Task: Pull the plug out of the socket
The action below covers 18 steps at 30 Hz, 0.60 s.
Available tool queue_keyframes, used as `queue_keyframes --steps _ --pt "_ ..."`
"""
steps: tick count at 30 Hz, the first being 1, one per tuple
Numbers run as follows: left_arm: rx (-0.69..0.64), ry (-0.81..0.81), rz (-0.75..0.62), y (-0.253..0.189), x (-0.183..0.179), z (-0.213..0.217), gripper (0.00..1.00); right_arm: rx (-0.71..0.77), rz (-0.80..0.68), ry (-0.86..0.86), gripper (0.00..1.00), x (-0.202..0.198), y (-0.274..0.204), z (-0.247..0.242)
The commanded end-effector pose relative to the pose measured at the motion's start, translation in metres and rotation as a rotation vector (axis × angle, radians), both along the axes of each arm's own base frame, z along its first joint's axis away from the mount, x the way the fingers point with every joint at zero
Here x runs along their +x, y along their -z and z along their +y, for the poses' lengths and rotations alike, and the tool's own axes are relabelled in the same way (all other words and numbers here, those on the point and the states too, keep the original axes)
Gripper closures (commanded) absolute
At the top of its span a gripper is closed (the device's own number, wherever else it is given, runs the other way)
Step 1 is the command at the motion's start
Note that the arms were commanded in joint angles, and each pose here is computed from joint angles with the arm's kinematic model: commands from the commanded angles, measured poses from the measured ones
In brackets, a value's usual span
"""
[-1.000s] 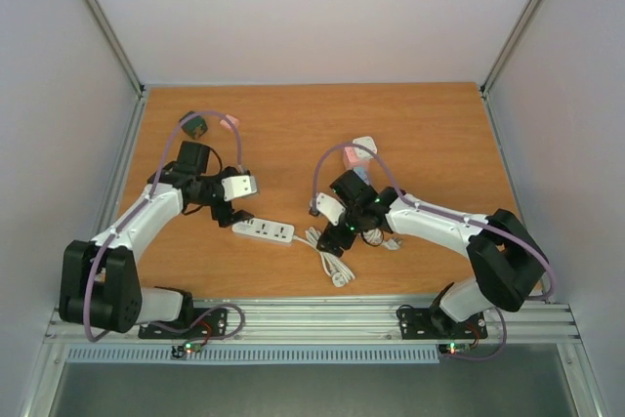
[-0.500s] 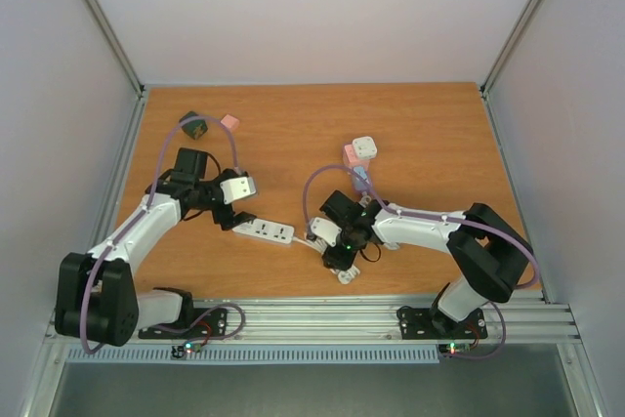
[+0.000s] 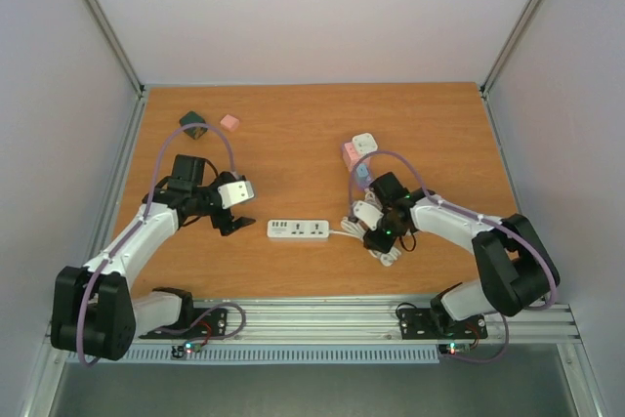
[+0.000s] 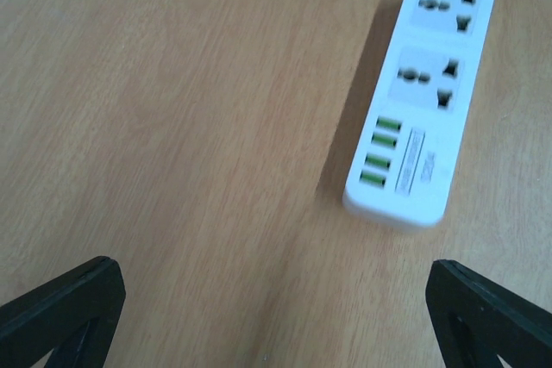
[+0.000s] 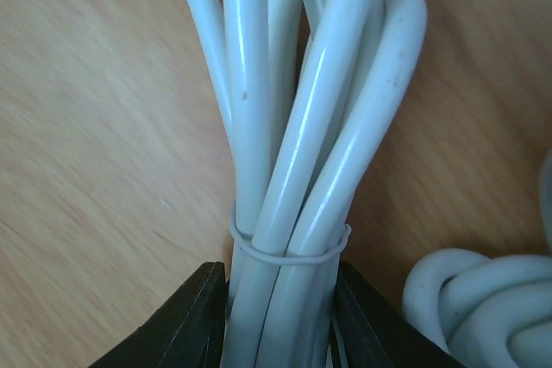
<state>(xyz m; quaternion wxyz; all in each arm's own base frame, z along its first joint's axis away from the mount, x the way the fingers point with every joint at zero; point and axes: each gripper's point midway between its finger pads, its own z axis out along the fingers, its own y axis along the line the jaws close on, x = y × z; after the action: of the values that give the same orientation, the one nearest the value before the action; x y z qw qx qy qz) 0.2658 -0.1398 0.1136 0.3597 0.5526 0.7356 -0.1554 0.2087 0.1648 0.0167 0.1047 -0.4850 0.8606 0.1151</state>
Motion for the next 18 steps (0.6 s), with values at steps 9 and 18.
queue_keyframes --steps 9,18 --pt "-0.051 -0.033 -0.050 -0.015 0.013 -0.002 0.01 -0.225 -0.023 0.009 0.66 0.004 0.016 -0.144" --pt "-0.083 -0.050 -0.025 -0.017 0.020 -0.006 0.00 -0.320 -0.102 -0.049 0.62 0.021 0.005 -0.224"
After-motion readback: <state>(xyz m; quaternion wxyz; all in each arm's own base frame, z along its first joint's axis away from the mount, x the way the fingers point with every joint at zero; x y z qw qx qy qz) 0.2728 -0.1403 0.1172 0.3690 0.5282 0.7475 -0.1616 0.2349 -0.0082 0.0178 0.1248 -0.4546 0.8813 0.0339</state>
